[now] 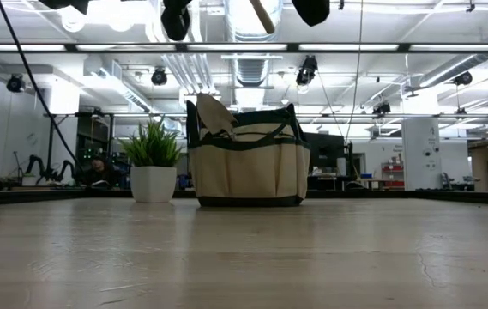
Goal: Pick & Place Garden tools in Gardening bag
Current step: Put the brown trowel into the white gardening bag
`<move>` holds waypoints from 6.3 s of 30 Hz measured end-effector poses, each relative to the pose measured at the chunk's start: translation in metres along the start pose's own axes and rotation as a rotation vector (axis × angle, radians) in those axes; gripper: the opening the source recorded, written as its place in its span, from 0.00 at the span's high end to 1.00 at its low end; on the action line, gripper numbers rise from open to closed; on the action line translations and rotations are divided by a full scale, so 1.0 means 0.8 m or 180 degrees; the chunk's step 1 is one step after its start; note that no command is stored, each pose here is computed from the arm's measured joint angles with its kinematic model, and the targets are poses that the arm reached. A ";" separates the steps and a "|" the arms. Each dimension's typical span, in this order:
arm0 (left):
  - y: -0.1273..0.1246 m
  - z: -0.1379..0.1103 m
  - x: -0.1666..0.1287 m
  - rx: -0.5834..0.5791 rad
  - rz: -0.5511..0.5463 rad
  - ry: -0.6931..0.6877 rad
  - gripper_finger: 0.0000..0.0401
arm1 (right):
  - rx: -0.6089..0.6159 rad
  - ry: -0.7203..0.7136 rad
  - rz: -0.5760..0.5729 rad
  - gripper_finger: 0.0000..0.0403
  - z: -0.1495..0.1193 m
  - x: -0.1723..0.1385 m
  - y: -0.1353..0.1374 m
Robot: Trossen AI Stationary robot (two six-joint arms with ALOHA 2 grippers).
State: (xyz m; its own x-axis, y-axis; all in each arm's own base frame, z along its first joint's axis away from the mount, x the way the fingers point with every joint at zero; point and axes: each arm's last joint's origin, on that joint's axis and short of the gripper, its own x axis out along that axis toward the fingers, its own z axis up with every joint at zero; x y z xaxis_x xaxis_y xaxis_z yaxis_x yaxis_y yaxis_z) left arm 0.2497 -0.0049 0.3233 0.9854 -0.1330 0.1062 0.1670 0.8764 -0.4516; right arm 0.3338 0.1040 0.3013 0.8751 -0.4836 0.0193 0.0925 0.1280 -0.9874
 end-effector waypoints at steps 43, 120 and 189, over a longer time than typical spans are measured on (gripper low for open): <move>-0.006 0.003 -0.025 0.0809 0.0105 0.0341 0.55 | 0.2697 -0.0521 0.1029 0.98 -0.063 -0.010 -0.019; 0.012 -0.042 -0.033 0.0643 0.0306 0.1001 0.55 | 0.3115 0.1479 0.2627 0.56 -0.184 0.051 0.220; 0.028 -0.054 -0.011 0.0401 0.0673 0.0269 0.56 | 0.1698 0.0666 0.0295 0.87 -0.059 -0.058 0.070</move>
State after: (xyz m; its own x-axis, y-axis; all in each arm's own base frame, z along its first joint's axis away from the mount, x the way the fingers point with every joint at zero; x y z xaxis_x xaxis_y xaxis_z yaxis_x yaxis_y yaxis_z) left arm 0.2464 -0.0043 0.2745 0.9981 0.0256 -0.0557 -0.0431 0.9389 -0.3415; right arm 0.2760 0.0924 0.2375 0.7835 -0.6034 -0.1485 0.2941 0.5705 -0.7668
